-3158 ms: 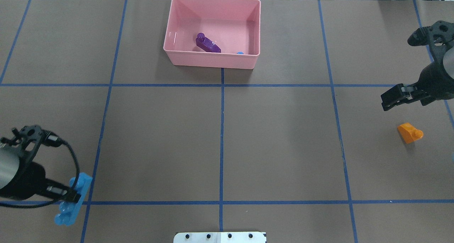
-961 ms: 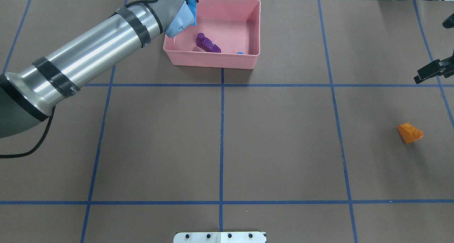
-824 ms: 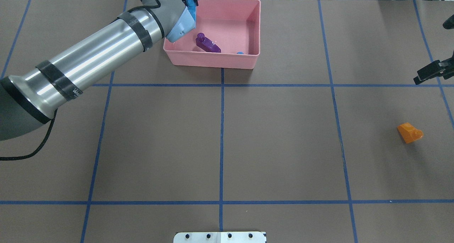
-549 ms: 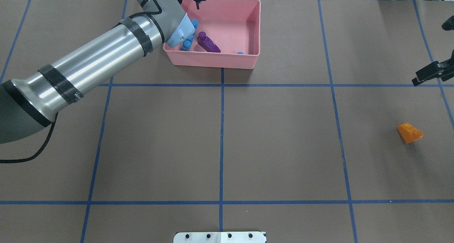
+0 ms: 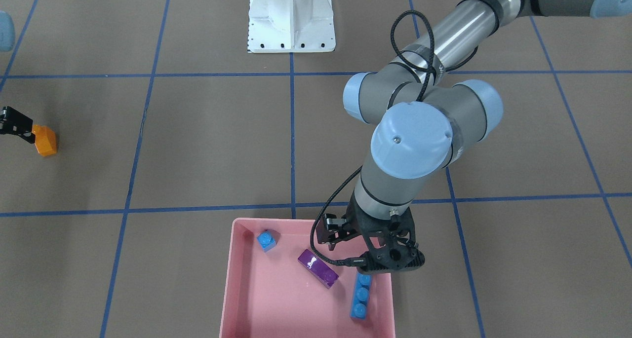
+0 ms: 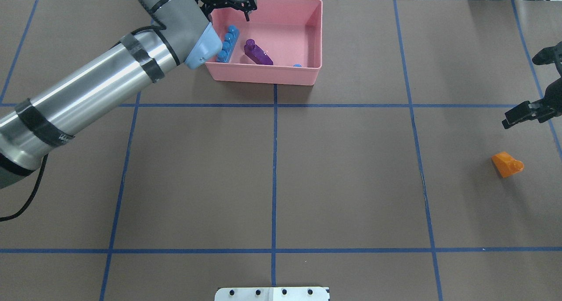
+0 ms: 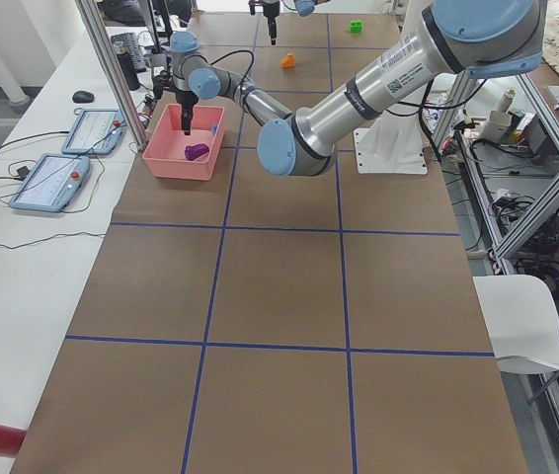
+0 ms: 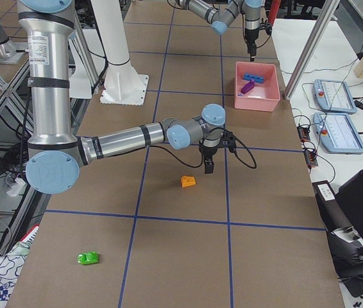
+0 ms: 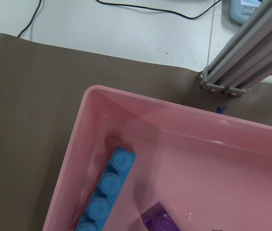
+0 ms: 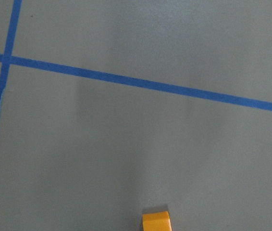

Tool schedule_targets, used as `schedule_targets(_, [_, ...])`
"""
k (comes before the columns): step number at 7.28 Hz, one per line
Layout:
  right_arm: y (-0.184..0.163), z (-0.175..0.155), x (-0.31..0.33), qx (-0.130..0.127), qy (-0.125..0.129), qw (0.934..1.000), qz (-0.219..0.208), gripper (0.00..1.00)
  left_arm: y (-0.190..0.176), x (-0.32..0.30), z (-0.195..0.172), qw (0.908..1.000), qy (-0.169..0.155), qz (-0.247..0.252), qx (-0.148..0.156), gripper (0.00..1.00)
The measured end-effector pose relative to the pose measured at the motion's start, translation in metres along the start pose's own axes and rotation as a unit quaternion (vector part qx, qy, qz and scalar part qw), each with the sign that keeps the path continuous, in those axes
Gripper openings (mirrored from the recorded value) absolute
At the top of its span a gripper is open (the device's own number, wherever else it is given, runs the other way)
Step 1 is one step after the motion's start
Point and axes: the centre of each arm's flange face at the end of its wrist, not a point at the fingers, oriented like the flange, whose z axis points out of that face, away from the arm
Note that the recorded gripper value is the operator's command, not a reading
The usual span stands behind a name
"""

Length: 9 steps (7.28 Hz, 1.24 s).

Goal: Put all blocks into box

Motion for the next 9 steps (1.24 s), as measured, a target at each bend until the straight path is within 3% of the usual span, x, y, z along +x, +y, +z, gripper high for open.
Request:
schedule_targets(4, [0.059, 0.072, 0.025, 0.02, -0.01, 0.9996, -0.018, 0.97, 0.018, -0.017, -0.003, 0.9999, 0.009, 0.008, -0.002, 1.0])
schedule_targets(5, [0.064, 0.082, 0.027, 0.018, -0.012, 0.9995, -0.021, 0.86, 0.019, -0.016, -0.003, 0.9999, 0.009, 0.009, -0.002, 1.0])
schedule_targets(6, [0.065, 0.087, 0.024, 0.016, -0.014, 0.9995, -0.024, 0.5, 0.019, -0.016, -0.003, 0.9999, 0.01, 0.009, -0.002, 1.0])
schedule_targets(7, [0.066, 0.089, 0.021, 0.016, -0.014, 0.9994, -0.027, 0.21, 0.02, -0.015, -0.004, 0.9999, 0.01, 0.01, -0.002, 1.0])
schedule_targets(8, [0.065, 0.09, 0.018, 0.017, -0.014, 0.9994, -0.029, 0.0, 0.02, -0.015, -0.004, 0.9999, 0.01, 0.01, -0.002, 1.0])
schedule_targets(9, [0.065, 0.091, 0.016, 0.016, -0.014, 0.9993, -0.03, 0.0, 0.02, -0.014, -0.004, 0.9999, 0.011, 0.01, -0.002, 1.0])
